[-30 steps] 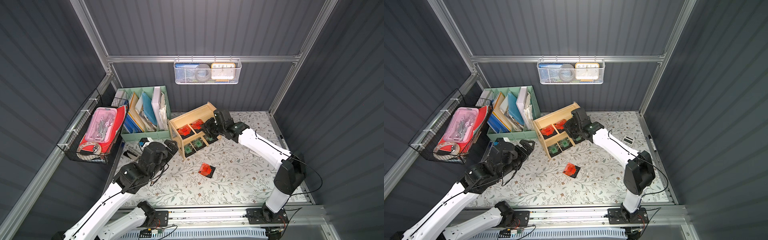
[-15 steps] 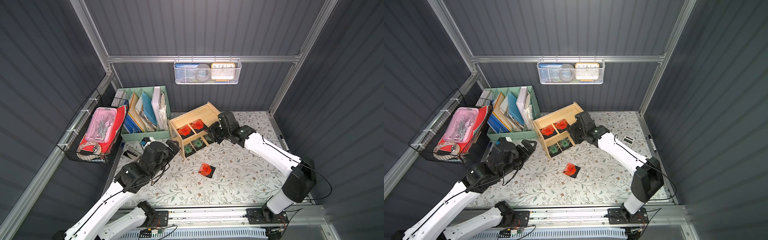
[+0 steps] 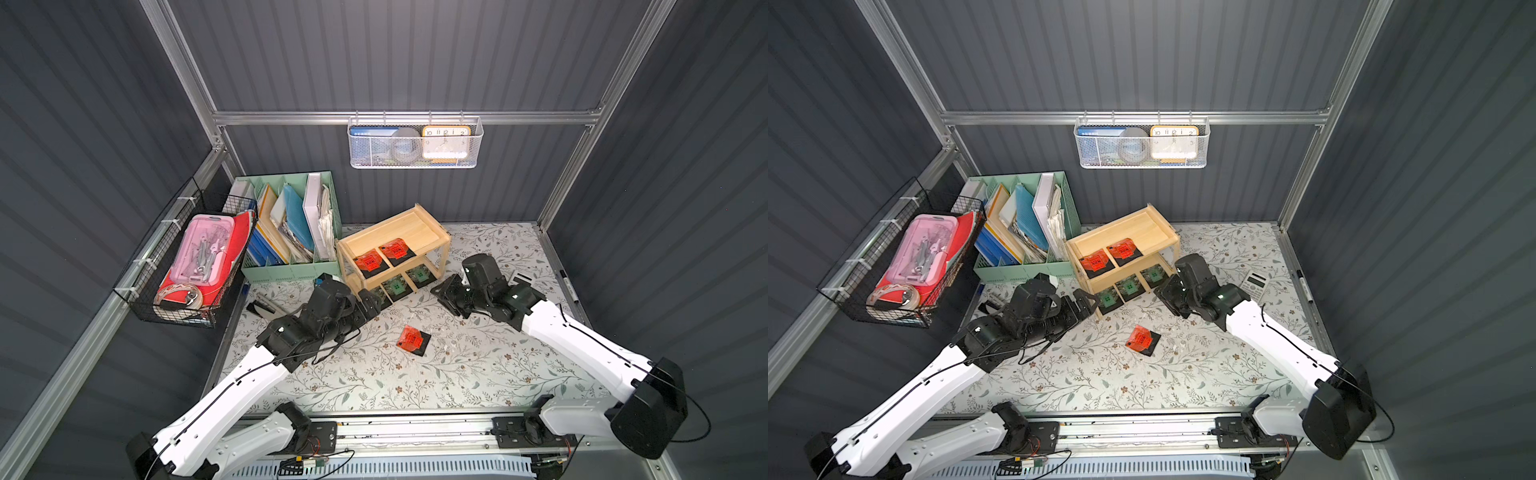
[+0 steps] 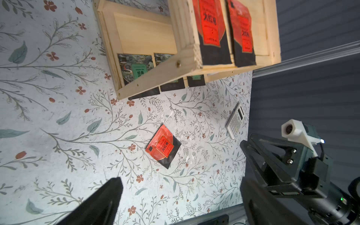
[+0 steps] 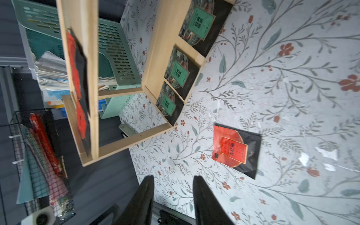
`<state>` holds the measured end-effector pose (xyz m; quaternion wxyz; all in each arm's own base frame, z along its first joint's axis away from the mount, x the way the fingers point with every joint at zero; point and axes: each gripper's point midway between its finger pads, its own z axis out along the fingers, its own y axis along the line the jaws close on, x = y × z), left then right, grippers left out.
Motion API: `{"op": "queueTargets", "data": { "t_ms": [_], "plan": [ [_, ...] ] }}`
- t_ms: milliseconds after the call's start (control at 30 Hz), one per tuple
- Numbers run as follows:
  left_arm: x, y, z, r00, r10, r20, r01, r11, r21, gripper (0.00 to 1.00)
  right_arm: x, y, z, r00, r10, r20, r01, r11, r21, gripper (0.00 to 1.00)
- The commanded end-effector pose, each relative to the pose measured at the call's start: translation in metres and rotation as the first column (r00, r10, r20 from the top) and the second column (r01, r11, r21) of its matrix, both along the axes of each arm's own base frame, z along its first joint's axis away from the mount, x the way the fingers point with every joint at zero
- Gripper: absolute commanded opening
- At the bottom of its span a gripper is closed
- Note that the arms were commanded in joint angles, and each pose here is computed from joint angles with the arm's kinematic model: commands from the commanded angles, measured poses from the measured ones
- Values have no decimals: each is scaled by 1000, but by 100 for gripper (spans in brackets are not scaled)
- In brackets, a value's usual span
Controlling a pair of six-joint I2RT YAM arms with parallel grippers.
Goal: Place the tea bags on the shelf by color
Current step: Adjust the tea bag at the center of the board.
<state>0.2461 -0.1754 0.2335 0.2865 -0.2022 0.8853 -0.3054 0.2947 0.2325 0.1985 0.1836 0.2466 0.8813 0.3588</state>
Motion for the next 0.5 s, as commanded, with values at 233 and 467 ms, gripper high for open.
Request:
{"op": "queueTargets", "data": {
  "t_ms": [233,467],
  "plan": [
    [-10,-5,-33,996,-70,-51,71,997,14,100,-30,10,-57,957,278,-82,-284,955,-82,38],
    [-15,2,-48,995,-15,-94,15,1000,-4,100,-23,23,-93,923,362,-134,-376,921,-102,39]
  ]
}}
